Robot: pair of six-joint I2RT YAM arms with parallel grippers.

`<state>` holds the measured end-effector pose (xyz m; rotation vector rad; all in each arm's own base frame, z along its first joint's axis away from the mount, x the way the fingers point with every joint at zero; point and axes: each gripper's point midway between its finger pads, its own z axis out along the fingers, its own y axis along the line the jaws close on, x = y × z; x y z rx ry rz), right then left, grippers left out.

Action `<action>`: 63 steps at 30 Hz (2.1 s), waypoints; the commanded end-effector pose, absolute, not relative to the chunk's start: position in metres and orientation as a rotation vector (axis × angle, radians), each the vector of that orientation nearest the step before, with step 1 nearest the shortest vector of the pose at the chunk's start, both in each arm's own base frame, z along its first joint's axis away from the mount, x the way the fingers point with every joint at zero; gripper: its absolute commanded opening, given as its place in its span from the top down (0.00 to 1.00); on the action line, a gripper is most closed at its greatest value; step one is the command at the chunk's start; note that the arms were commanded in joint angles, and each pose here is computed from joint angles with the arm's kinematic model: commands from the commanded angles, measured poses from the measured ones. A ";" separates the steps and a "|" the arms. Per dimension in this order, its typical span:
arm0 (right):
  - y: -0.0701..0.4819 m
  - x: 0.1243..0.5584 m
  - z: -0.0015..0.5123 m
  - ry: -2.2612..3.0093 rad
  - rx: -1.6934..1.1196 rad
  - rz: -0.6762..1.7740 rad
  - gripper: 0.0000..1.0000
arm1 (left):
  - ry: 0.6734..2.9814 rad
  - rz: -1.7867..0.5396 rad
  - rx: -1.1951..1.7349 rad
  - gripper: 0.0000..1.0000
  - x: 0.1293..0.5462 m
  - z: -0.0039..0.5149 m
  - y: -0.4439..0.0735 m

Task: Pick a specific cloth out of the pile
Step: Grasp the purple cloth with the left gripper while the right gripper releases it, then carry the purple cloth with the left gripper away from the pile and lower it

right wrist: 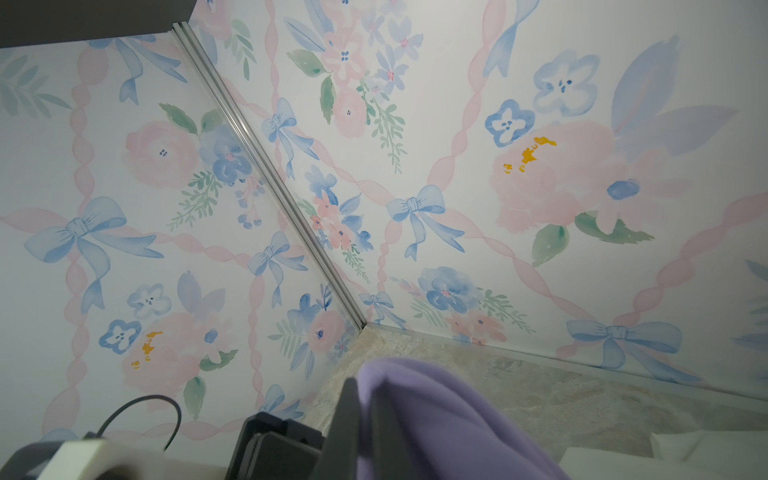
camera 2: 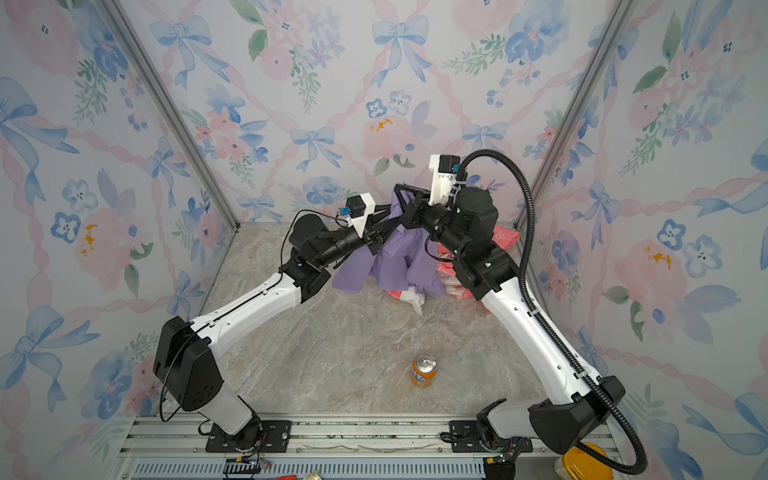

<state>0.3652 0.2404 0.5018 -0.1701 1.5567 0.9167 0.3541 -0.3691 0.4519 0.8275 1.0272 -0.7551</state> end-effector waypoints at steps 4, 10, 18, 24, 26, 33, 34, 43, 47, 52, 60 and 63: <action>0.251 0.357 0.523 1.471 -0.217 0.954 0.96 | 1.050 -0.687 0.758 1.00 0.366 0.460 -0.360; 0.251 0.363 0.508 1.508 -0.230 0.914 0.73 | 1.066 -0.618 0.707 1.00 0.375 0.466 -0.338; 0.243 0.367 0.501 1.522 -0.212 0.885 0.53 | 1.099 -0.506 0.617 1.00 0.395 0.474 -0.286; 0.242 0.372 0.493 1.540 -0.206 0.877 0.44 | 1.107 -0.405 0.564 1.00 0.405 0.485 -0.241; 0.243 0.374 0.490 1.548 -0.206 0.878 0.42 | 1.113 -0.371 0.553 1.00 0.407 0.487 -0.227; 0.248 0.381 0.475 1.592 -0.220 0.878 0.33 | 1.124 -0.281 0.499 1.00 0.414 0.496 -0.178; 0.249 0.381 0.473 1.598 -0.222 0.879 0.33 | 1.126 -0.272 0.493 1.00 0.414 0.497 -0.173; 0.256 0.387 0.455 1.647 -0.243 0.880 0.29 | 1.179 -0.167 0.433 1.00 0.429 0.494 -0.119; 0.260 0.389 0.450 1.664 -0.261 0.874 0.26 | 1.209 -0.110 0.393 1.00 0.440 0.492 -0.091; 0.263 0.392 0.445 1.680 -0.278 0.864 0.20 | 1.252 -0.037 0.324 1.00 0.459 0.485 -0.049; 0.267 0.397 0.438 1.706 -0.314 0.838 0.14 | 1.329 0.047 0.175 1.00 0.491 0.463 0.017; 0.268 0.399 0.437 1.709 -0.322 0.830 0.11 | 1.365 0.065 0.126 1.00 0.497 0.447 0.034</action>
